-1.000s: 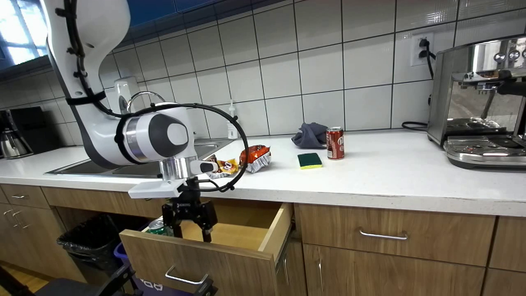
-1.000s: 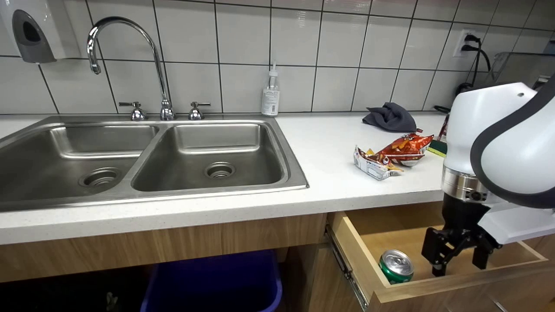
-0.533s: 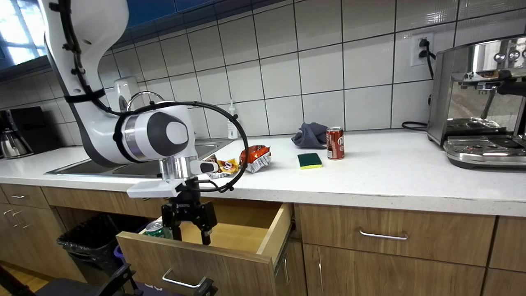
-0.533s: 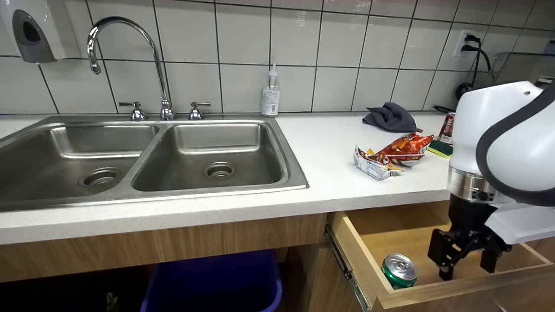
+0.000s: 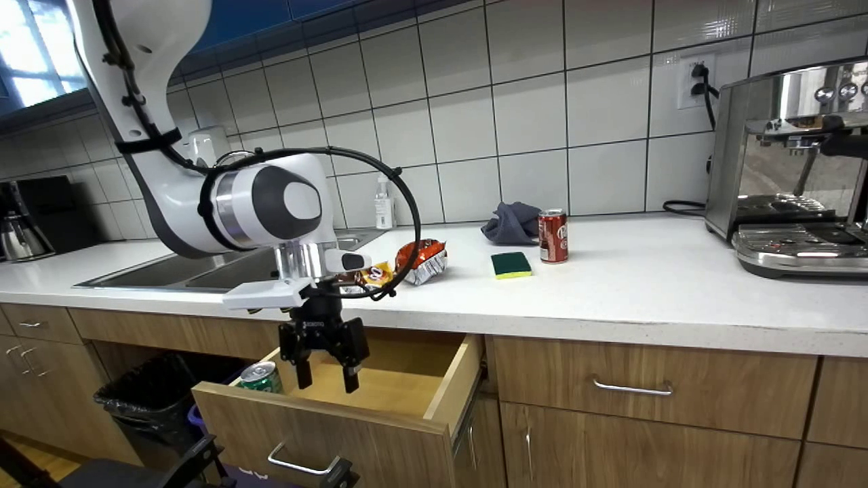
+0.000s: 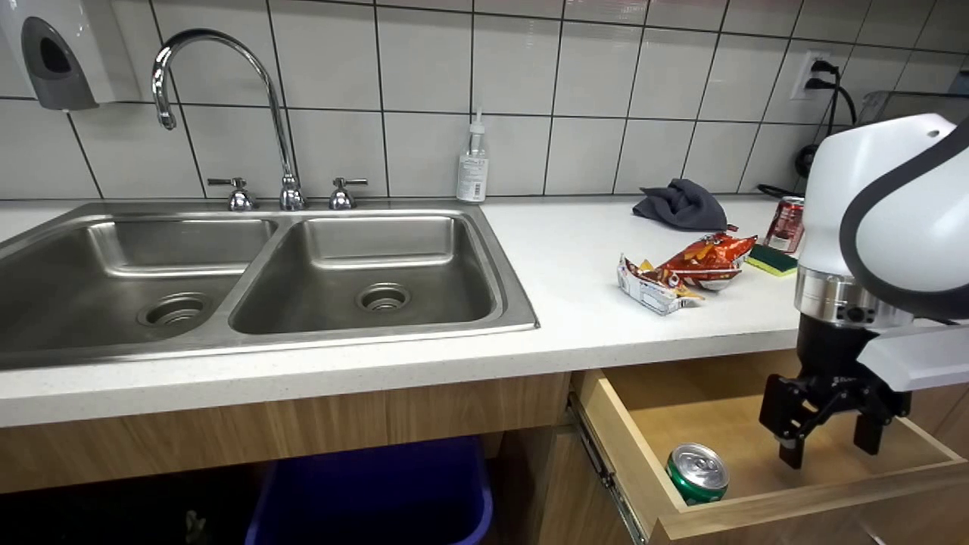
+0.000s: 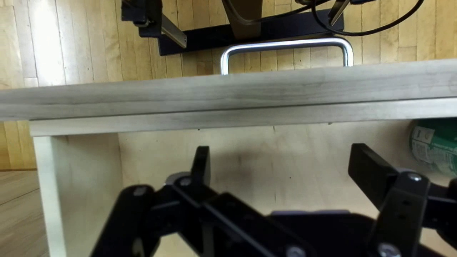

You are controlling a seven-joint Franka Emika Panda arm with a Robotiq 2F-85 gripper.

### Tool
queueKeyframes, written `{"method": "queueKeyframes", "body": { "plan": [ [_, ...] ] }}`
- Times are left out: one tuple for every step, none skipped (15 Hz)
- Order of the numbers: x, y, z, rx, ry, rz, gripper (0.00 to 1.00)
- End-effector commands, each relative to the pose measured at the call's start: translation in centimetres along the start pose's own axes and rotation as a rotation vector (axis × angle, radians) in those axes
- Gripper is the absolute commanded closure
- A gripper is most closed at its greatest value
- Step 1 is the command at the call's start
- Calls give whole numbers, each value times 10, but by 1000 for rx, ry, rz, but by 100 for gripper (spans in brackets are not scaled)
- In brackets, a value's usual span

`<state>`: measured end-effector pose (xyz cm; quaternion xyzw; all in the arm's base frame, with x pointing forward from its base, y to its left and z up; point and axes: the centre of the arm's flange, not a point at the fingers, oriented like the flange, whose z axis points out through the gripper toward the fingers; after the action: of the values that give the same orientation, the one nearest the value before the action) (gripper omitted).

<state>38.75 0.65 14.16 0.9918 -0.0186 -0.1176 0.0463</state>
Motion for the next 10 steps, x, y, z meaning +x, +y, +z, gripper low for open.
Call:
{"method": "queueKeyframes", "body": {
  "plan": [
    [11, 20, -33, -5, 0, -3, 0],
    [15, 24, -40, -6, 2, 2, 0],
    [20, 28, -46, -5, 8, 4, 0],
    [24, 32, -53, -8, 14, 6, 0],
    [29, 37, -59, -10, 20, 8, 0],
    [35, 41, -65, -12, 25, 9, 0],
    [41, 46, -70, -16, 29, 9, 0],
    [46, 49, -75, -19, 35, 6, 0],
    [51, 54, -80, -21, 42, 2, 0],
    [55, 57, -84, -23, 49, -3, 0]
  ]
}}
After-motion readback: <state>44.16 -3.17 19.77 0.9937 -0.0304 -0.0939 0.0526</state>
